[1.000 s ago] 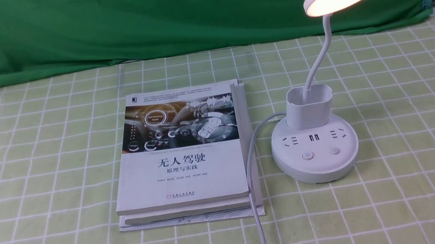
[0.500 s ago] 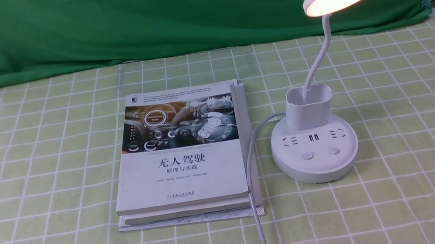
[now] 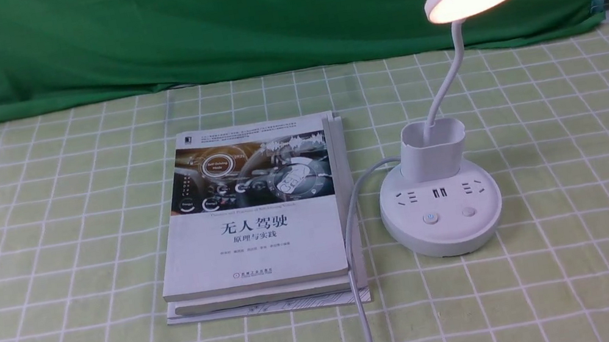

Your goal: Turn on the table lamp on the green coffee tablecloth with your hand.

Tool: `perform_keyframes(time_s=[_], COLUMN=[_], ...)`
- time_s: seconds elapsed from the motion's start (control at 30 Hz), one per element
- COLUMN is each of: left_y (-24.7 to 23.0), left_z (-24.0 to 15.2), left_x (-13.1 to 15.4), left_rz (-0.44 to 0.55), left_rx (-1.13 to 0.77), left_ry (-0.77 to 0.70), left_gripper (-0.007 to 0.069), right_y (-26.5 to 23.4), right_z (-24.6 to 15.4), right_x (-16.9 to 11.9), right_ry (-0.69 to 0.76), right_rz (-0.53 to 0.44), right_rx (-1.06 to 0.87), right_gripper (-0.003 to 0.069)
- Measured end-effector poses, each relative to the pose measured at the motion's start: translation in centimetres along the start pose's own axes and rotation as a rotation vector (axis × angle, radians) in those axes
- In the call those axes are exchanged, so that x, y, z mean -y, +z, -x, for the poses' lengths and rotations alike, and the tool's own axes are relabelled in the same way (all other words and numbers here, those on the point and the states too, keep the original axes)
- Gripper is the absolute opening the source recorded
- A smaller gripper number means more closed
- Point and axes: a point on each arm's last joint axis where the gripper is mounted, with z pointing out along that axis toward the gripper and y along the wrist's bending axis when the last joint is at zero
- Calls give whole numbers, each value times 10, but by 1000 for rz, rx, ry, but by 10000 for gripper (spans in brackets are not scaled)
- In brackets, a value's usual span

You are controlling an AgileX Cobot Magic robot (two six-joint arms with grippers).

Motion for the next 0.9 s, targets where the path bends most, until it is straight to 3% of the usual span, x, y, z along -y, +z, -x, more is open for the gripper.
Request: perform_keyframes(time_s=[0.9], left_y=[0], left_z=[0], left_x=[0], left_rz=[0], left_rx=[0], left_ry=[0], left_gripper=[3], right_y=[-4], right_z=[-4], right_x=[-1], right_ry=[-44], right_rz=[9], right_rx=[-23], right_gripper=[59])
